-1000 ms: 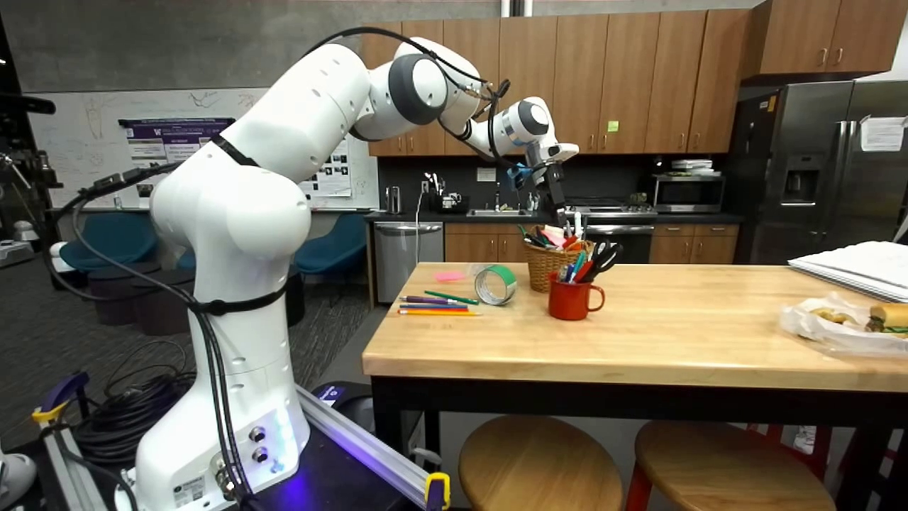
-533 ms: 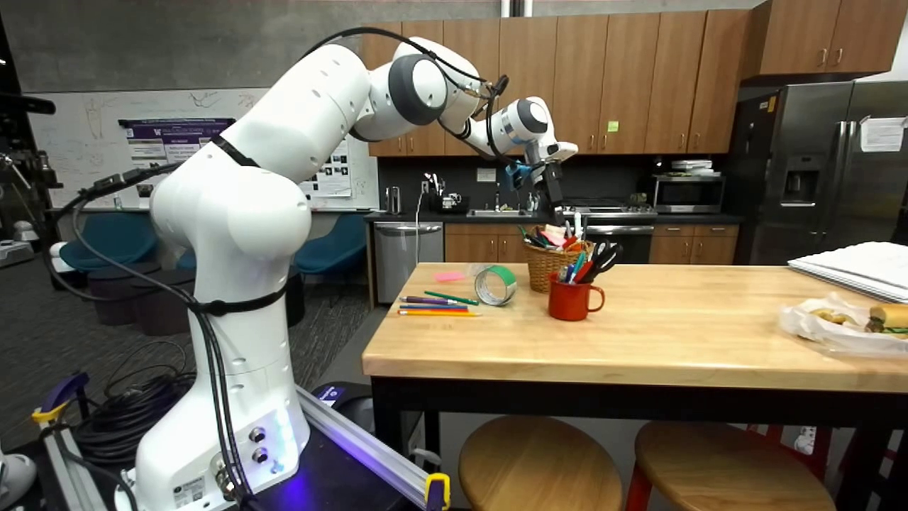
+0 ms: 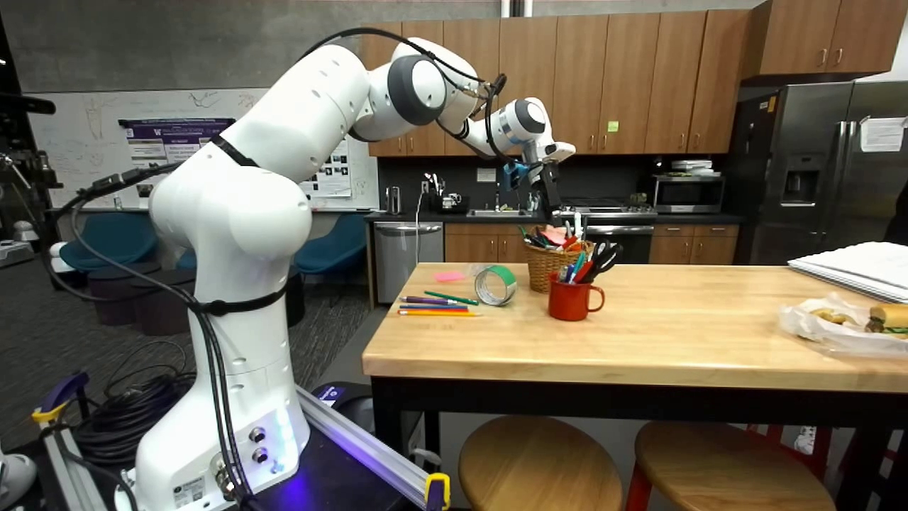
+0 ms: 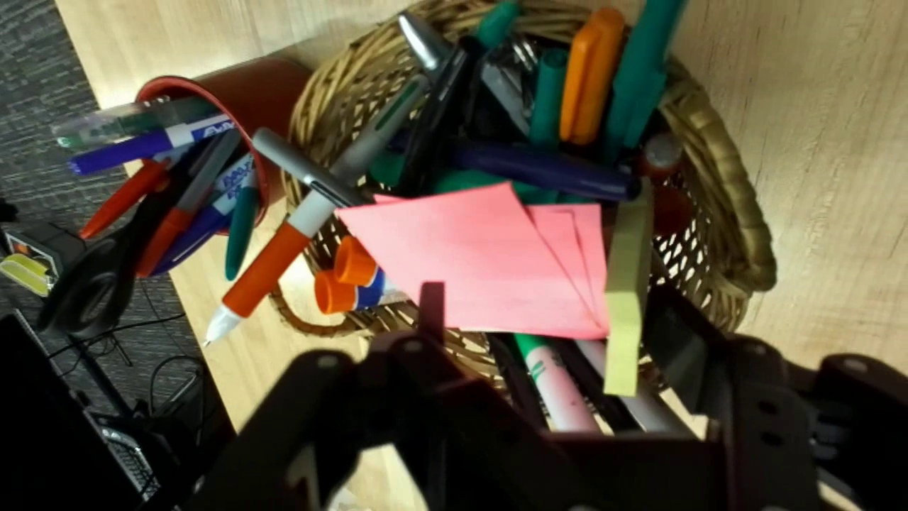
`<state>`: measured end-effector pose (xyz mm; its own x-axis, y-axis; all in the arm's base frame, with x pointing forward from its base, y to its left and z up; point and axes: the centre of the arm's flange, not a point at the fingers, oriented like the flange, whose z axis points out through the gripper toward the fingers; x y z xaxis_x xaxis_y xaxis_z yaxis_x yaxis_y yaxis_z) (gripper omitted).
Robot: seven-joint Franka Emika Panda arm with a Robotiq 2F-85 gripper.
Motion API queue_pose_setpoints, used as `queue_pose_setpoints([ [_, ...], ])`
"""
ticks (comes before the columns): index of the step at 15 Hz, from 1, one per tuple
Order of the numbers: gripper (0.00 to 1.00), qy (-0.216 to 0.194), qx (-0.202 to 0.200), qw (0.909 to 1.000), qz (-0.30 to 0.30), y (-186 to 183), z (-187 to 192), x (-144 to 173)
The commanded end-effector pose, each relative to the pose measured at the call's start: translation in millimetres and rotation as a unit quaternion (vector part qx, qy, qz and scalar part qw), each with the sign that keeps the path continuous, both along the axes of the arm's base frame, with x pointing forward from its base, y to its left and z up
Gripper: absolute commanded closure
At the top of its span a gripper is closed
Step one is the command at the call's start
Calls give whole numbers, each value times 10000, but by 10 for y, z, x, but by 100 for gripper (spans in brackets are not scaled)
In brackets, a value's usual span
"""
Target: Shift the sticky notes to the table
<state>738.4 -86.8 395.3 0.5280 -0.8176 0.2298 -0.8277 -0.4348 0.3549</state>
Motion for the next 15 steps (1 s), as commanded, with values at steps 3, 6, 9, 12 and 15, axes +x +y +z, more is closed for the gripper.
queue_pose_setpoints([
  [3,68,112,-29,9998,181,73,44,20],
  [6,85,117,-16,9997,236,111,26,28],
  [9,86,118,-26,9995,285,145,25,33],
  [12,56,114,-15,9994,316,155,29,37],
  [15,76,124,3,9993,344,172,13,42],
])
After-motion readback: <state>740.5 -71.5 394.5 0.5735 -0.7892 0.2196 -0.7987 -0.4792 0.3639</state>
